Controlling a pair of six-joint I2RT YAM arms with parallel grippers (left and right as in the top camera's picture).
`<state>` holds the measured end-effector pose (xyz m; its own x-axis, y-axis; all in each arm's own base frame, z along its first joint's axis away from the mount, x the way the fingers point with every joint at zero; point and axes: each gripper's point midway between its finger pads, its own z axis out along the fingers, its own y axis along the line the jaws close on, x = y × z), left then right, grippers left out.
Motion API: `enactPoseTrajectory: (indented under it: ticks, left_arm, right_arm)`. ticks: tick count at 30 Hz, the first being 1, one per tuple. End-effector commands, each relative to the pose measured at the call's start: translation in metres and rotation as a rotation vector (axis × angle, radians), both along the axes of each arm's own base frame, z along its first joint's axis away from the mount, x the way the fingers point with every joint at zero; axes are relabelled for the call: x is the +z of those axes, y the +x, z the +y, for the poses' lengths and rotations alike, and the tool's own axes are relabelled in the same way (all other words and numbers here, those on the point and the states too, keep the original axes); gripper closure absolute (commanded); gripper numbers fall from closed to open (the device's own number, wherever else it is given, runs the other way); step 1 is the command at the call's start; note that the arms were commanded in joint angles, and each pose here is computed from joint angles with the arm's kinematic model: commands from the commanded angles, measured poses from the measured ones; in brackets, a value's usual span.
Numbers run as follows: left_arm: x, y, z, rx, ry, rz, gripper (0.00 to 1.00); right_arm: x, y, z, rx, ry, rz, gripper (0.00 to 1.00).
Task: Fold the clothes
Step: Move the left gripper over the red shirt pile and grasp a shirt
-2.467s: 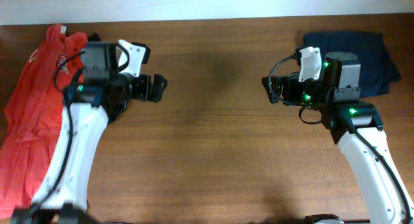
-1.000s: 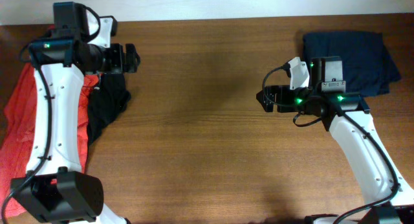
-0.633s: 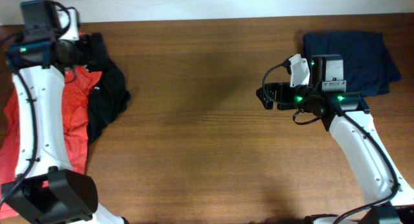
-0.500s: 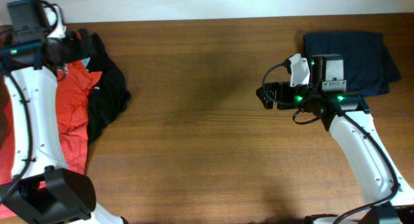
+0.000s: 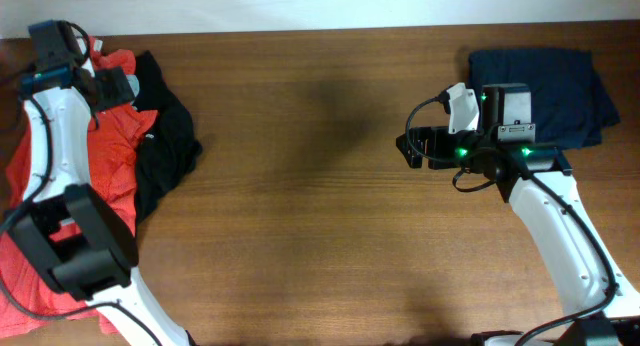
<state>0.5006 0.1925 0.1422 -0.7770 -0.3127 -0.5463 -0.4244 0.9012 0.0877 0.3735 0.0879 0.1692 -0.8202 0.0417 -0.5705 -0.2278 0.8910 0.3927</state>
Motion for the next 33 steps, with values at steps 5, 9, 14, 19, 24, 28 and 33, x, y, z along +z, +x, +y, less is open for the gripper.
enactPoseTrajectory:
  ticks: [5,9,14,19,24,28,33]
  left_arm:
    - [-0.024,-0.003,0.051,0.101,0.012,-0.005,0.01]
    - [-0.029,0.004,0.06,0.009,0.022,-0.02,0.01]
    - [-0.049,0.011,0.06,-0.072,0.015,-0.004,0.01]
    - [-0.078,0.013,0.067,-0.07,0.01,0.025,0.02]
    - [-0.104,0.011,0.07,-0.064,-0.007,0.056,0.04]
    - [-0.108,0.013,0.071,-0.064,-0.006,0.054,0.08]
    - [-0.103,0.017,0.073,-0.063,0.005,0.035,0.11]
  right_arm:
    - [0.009,0.004,0.001,-0.002,0.014,-0.018,0.01]
    - [0.009,0.004,0.001,-0.002,0.014,-0.018,0.01]
    - [0.006,0.005,0.001,-0.002,0.014,-0.01,0.02]
    - [-0.003,0.006,0.001,-0.002,0.013,0.016,0.02]
    - [-0.015,0.007,0.001,-0.002,0.012,0.047,0.02]
    - [-0.027,0.009,0.001,-0.002,0.011,0.08,0.01]
    - [-0.034,0.01,0.001,-0.002,0.011,0.095,0.01]
